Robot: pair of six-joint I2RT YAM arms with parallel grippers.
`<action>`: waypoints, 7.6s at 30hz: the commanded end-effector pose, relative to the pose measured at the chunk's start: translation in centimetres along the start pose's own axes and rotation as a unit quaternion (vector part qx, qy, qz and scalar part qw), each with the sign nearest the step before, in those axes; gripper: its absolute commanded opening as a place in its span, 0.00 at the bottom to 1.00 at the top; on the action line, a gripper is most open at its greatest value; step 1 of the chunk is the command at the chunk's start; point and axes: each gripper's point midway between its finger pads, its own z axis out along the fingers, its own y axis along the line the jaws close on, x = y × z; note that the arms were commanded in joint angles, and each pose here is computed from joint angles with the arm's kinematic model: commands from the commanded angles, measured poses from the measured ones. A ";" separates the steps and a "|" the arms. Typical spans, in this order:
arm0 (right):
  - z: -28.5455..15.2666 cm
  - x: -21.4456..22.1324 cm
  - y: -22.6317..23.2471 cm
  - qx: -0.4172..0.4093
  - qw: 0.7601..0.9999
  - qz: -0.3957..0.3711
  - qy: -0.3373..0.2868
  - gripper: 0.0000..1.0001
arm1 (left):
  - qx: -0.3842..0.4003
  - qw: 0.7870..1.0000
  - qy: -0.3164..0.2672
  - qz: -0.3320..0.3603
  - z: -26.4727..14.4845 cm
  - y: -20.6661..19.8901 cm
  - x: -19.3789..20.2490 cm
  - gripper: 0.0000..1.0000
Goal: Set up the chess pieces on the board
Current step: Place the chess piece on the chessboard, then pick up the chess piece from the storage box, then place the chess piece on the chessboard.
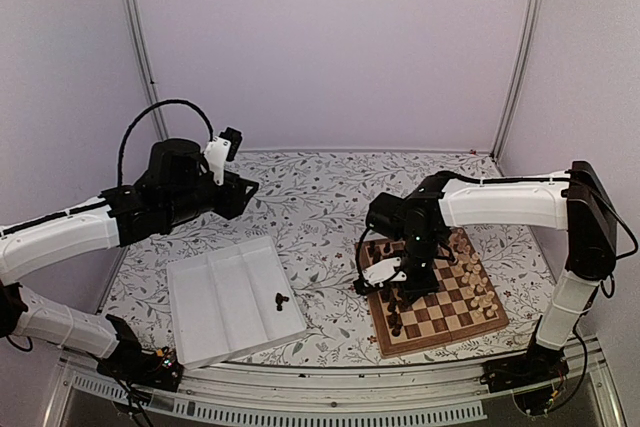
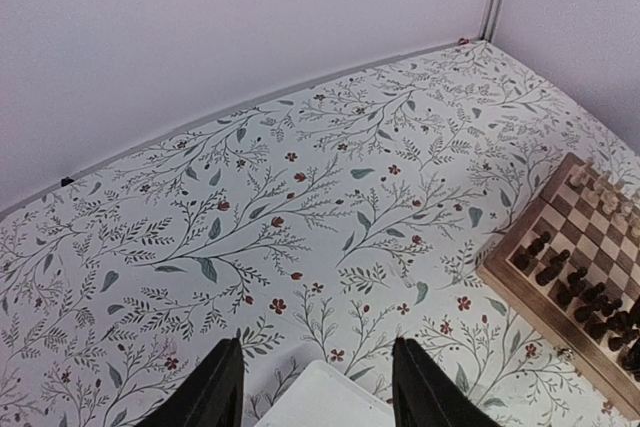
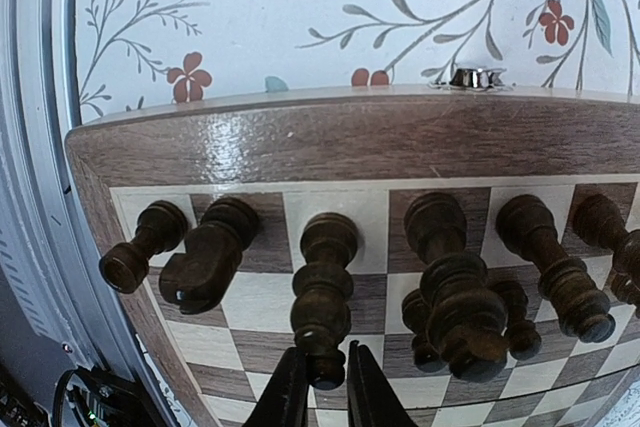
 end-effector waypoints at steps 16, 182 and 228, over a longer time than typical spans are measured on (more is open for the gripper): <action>-1.0 -1.2 0.0 0.007 1.000 -0.003 -0.030 0.27 | 0.001 1.000 0.028 0.003 1.0 0.1 1.4 0.52; -12.0 -15.8 -0.2 0.275 0.908 -0.196 -0.249 0.13 | 0.490 0.815 0.286 -0.117 -3.3 -20.8 6.4 0.30; -22.3 -9.7 -0.7 0.015 0.847 -0.038 -0.529 0.11 | 0.311 0.897 -0.166 0.265 -3.7 -25.3 -5.0 0.22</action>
